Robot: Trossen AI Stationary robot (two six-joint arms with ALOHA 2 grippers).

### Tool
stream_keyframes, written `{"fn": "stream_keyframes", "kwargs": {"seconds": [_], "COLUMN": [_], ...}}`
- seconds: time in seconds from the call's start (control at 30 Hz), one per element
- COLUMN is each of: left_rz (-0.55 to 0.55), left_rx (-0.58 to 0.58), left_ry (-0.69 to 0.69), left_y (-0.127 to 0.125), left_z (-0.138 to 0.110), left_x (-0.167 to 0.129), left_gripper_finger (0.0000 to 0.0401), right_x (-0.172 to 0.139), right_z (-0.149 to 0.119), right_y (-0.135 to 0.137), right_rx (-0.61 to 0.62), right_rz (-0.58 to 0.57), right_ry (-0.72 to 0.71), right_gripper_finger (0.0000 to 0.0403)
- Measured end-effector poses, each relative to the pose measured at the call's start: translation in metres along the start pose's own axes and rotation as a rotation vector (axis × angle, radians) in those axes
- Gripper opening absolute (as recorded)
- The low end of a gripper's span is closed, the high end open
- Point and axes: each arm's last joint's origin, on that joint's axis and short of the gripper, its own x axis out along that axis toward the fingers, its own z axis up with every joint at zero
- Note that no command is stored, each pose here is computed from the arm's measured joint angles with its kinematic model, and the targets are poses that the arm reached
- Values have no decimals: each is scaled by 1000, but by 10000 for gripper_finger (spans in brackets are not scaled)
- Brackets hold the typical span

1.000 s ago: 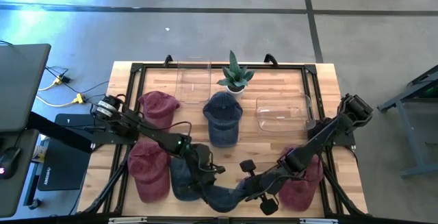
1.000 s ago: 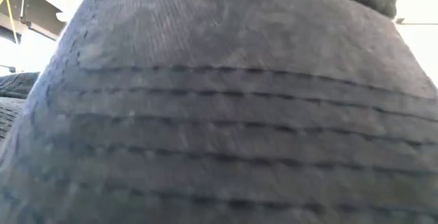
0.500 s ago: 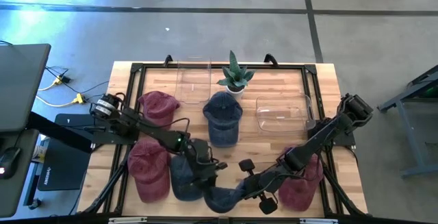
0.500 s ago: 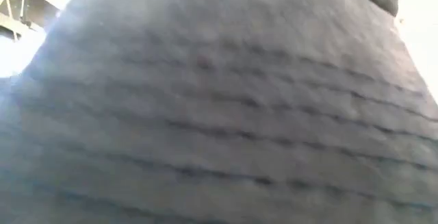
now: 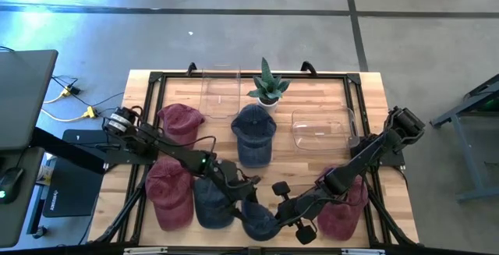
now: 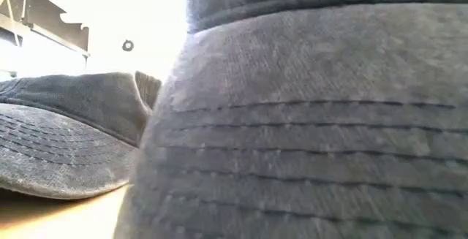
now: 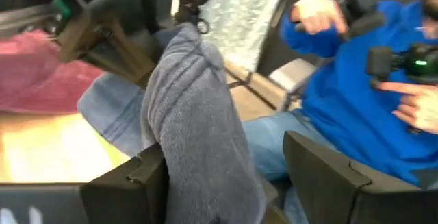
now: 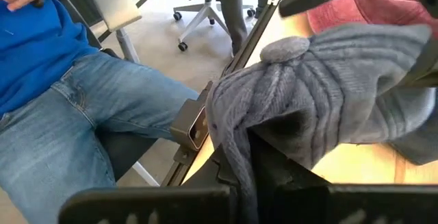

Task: Pick & Place hat
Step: Put the right blue cap into the right transparent bin

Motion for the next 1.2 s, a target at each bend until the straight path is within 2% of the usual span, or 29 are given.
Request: {"fn": "stream_keyframes", "kwargs": {"seconds": [0.13,0.4,0.57,0.73,0.9,1.1,1.2], "left_rz": [116,-55,-148,-259,-251,-224,-220], "left_rx": [11,-4,-29,-97,-118,-117,-115], "left_ry": [13,-39,-33,3,7,1,0], "left_y": [5,7,1,-9,-12,-7,-6], "left_z": [-11,-17,-17,-19,-20,-19,-19], "left_x": [8,18,19,21,23,21,21], "left_gripper_finger": [226,244,230,182,116,17,10], "right_x": [0,0,0,0,-1,-1,0], "right_z": [0,1,0,0,-1,0,4], "right_y": [0,-1,-1,0,4,5,3], "right_rx": [-3,0,9,15,11,31,41], "right_rz": [-1,-2,-3,1,12,67,130], "right_ry": [-2,-7,-1,1,2,6,-15], "right_gripper_finger": [10,3,11,6,6,38,71]}}
